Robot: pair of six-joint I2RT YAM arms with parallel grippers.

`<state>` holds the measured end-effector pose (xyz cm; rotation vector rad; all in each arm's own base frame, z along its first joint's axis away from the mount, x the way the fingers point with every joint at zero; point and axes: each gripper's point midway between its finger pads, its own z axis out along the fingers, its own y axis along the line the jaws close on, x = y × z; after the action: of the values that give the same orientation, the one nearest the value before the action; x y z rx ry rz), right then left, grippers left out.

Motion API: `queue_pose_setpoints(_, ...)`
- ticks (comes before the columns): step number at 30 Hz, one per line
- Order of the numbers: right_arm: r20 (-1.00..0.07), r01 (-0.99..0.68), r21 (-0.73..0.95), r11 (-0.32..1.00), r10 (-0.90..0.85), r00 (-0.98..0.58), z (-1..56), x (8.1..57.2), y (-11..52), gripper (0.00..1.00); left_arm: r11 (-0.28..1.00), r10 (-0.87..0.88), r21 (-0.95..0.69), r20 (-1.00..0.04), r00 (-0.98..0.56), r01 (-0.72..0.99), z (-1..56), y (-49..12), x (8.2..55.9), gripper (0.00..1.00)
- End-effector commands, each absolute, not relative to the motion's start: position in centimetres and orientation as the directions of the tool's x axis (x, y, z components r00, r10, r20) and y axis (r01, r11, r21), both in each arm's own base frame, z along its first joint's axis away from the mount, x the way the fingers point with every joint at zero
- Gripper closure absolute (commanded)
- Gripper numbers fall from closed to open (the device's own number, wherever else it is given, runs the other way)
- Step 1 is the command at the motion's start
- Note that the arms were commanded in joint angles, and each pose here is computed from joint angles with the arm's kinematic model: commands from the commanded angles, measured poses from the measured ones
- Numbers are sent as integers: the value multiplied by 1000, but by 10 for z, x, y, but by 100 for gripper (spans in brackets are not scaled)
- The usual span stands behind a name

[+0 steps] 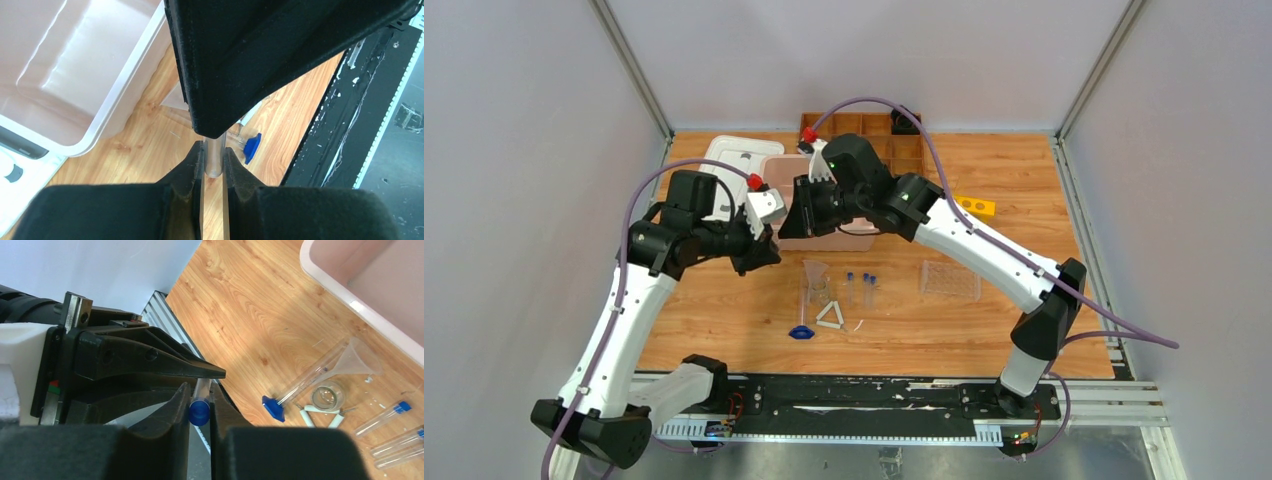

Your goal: Organize the chemistry lab equipment

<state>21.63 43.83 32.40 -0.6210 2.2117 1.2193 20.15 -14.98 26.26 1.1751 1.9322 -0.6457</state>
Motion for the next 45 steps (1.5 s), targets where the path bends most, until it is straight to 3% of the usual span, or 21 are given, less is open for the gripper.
queue_pose_setpoints(1,-648,-619,576,534,-163,-744,316,220,428,90,445,511,-6,-819,-259,896,267,-151,207,97)
queue_pose_setpoints(2,-646,-617,570,542,-168,-744,314,220,426,95,455,512,-6,-816,-267,891,267,-150,209,86)
queue_pose_setpoints(3,-646,-617,560,553,-175,-743,313,220,423,99,469,512,-9,-812,-280,883,268,-149,211,66)
queue_pose_setpoints(5,-652,-614,523,591,-187,-735,311,223,409,100,499,512,2,-808,-293,866,271,-145,216,13)
queue_pose_setpoints(6,-659,-609,499,617,-187,-729,311,227,399,100,514,513,12,-805,-296,857,273,-143,218,2)
queue_pose_setpoints(16,-682,-351,107,930,-188,-707,265,267,217,100,657,459,13,-800,-386,754,292,-130,236,0)
queue_pose_setpoints(22,-631,-201,-21,979,-168,-757,220,271,141,100,702,458,1,-767,-450,713,281,-124,246,0)
queue_pose_setpoints(45,-685,-83,-64,994,-104,-721,132,312,131,100,715,472,-57,-696,-541,696,253,-123,245,0)
